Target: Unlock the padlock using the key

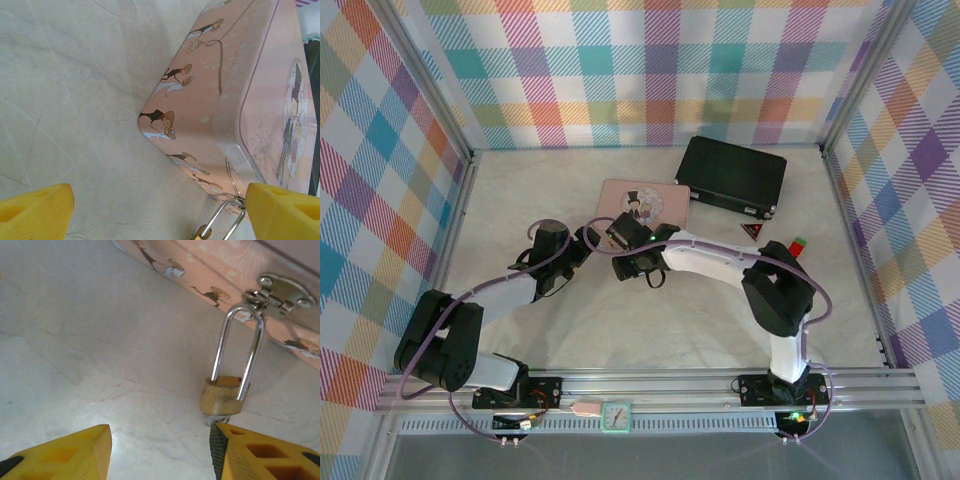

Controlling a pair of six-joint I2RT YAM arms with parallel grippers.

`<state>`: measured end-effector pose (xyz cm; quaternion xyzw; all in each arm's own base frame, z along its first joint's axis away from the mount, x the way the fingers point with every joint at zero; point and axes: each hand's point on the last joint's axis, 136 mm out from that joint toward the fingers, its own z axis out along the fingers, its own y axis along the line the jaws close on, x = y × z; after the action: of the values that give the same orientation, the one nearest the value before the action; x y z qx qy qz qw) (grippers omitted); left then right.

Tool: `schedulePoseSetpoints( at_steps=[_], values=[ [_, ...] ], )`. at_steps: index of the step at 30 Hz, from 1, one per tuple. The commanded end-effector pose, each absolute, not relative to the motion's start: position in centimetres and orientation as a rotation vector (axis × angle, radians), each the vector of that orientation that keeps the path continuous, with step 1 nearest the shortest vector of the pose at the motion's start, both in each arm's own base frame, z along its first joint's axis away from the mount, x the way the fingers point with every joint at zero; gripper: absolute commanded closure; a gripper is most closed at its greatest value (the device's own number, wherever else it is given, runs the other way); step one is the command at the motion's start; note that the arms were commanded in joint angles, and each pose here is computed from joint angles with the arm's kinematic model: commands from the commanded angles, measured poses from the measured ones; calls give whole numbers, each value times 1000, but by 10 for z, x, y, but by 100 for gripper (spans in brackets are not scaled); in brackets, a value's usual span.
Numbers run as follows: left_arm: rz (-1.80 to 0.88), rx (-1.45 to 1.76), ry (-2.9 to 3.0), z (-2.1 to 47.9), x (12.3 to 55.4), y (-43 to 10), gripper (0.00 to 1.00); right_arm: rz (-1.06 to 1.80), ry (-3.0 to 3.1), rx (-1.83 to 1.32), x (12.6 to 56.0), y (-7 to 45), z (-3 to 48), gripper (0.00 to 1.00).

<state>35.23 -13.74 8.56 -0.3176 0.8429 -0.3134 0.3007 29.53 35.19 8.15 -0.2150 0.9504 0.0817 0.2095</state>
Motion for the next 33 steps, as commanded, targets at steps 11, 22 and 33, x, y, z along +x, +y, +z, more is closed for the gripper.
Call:
schedulePoseSetpoints(
  at_steps=[11, 22, 33],
  values=[
    [-810, -865, 2228, 86, 350, -121, 12, -113, 2666, -614, 314, 333, 47, 48],
    [-795, -889, 2212, 86, 350, -115, 12, -134, 2655, -618, 316, 335, 28, 52],
    [-812, -894, 2209, 88, 347, -116, 13, -118, 2647, -622, 308, 329, 20, 70]
  ],
)
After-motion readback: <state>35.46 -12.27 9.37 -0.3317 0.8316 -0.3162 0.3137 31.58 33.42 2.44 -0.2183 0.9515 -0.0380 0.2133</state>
